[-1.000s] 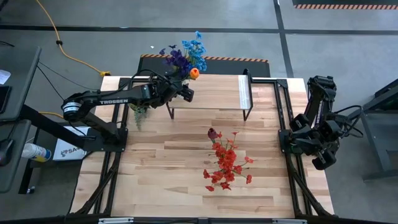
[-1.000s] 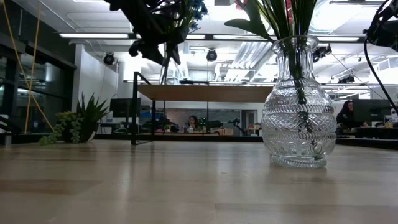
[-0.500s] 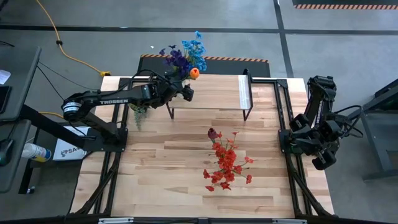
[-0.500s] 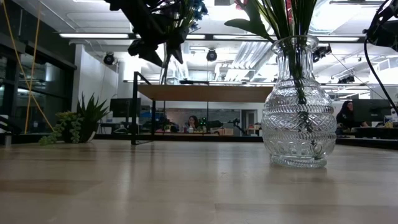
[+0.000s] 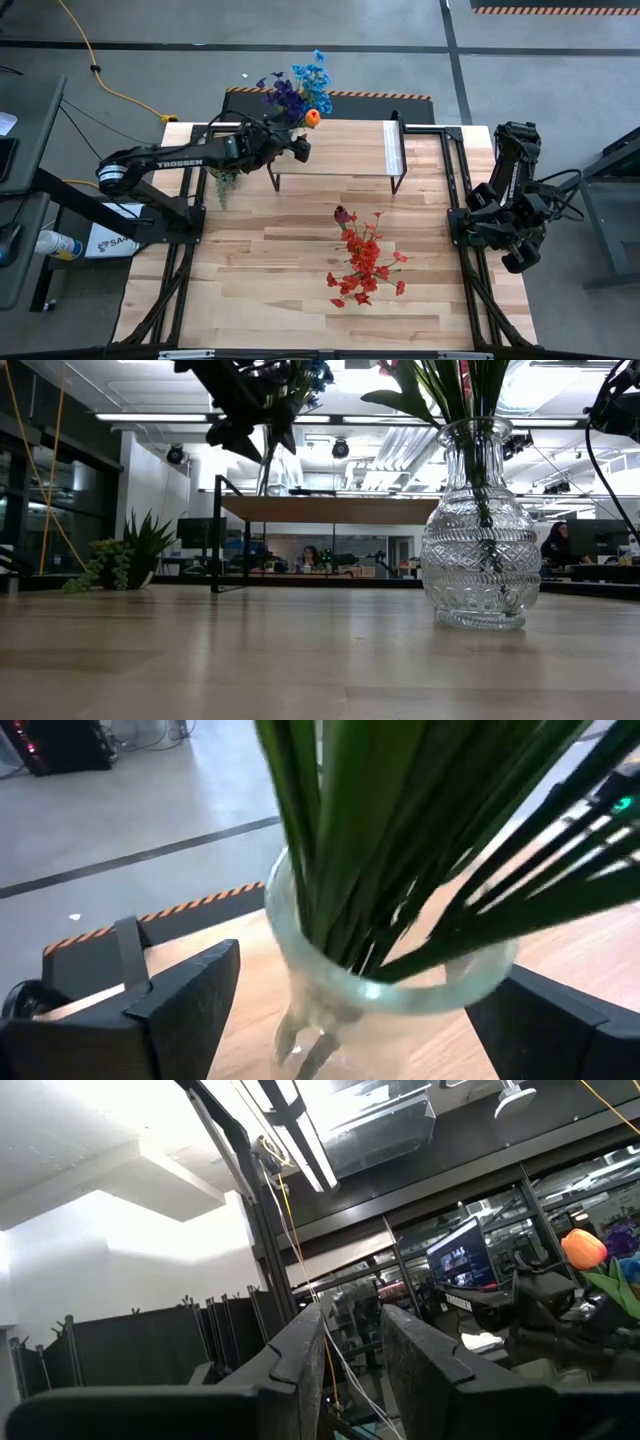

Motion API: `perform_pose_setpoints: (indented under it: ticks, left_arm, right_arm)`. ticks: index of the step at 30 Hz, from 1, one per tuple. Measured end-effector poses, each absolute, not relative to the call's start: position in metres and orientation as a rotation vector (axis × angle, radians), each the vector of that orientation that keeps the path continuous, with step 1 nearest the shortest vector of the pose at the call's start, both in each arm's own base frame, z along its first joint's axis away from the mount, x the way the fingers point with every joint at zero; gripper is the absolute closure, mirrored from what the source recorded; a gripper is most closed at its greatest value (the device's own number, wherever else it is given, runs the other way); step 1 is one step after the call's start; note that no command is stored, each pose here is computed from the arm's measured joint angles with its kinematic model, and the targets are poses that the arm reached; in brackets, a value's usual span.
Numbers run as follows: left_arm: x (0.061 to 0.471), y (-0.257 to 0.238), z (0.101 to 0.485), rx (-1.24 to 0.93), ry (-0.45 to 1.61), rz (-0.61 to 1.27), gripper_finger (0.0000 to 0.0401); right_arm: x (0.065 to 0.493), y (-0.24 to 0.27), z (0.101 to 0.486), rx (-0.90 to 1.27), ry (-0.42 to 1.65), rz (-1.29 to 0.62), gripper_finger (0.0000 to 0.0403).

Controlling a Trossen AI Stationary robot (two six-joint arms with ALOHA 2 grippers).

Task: Pick and place flowers into a vace then onto a shelf
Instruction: Put the left transparent flower vase with the flowers on the shelf, then put the transparent flower vase with the flowers on the shelf

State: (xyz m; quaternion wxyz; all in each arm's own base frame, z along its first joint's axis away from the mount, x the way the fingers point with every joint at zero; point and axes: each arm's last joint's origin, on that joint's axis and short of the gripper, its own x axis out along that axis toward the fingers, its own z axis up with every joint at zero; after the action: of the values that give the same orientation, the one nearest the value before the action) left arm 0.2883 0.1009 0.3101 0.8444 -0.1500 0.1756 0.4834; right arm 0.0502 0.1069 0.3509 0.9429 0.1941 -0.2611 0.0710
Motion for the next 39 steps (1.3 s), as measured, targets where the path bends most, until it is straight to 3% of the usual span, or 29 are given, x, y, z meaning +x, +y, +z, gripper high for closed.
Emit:
perform_pose_setpoints:
  ticks: [19, 39]
  left_arm:
    - [0.284, 0.056, 0.325, -0.27, 0.373, 0.865, 0.0006]
    - [0.264, 0.045, 0.333, -0.165, 0.439, 0.903, 0.0006]
  right_arm:
    - [0.05, 0.107, 0.352, 0.392, -0.559, 0.167, 0.0308]
    - [0.049, 0.108, 0.352, 0.39, -0.573, 0.179, 0.0309]
